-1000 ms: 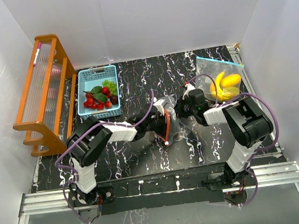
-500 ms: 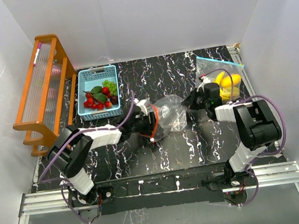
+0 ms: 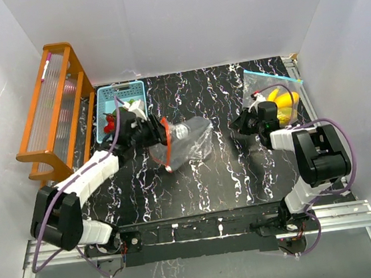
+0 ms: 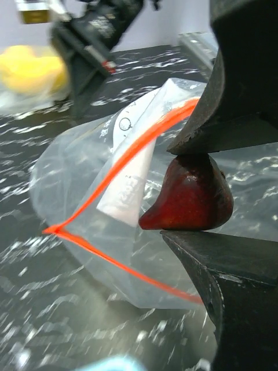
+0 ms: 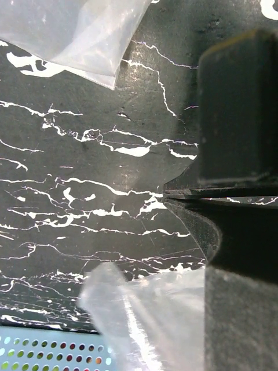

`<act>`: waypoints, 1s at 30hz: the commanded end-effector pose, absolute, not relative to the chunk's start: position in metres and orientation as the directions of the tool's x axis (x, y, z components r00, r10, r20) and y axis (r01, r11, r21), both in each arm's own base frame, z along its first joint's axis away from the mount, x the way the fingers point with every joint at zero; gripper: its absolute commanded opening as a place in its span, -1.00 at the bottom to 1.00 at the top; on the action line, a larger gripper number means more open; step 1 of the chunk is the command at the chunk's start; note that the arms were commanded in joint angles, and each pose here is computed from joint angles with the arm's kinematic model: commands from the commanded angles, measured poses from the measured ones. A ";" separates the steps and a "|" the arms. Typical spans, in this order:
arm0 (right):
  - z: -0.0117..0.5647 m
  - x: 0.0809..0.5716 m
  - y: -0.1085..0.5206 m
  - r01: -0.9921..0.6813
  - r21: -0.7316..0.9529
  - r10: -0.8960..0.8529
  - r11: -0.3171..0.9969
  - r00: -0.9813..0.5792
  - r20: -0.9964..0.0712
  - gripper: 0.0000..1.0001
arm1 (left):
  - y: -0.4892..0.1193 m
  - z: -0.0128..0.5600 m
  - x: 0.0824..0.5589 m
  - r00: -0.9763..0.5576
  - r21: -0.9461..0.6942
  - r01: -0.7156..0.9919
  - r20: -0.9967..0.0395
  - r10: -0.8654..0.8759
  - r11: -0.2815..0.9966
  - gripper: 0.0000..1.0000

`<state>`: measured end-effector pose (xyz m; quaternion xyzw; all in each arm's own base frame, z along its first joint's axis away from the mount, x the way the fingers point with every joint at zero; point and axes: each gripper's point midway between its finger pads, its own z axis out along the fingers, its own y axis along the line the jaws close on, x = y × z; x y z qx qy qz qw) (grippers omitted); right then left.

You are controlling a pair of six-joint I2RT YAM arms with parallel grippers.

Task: Open the zip-top bag and remove the fake food
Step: Pick up the fake fruit from the zipper food storage bag, then place the fake fruit in the bin.

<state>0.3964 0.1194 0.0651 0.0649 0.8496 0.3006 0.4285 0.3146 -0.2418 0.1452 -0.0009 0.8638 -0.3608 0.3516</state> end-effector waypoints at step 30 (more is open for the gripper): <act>0.096 0.407 0.143 -0.320 0.589 0.343 0.742 -0.573 -0.744 -0.84 | -0.061 0.204 0.540 -0.478 -0.553 -0.130 -0.692 -0.541 0.823 0.95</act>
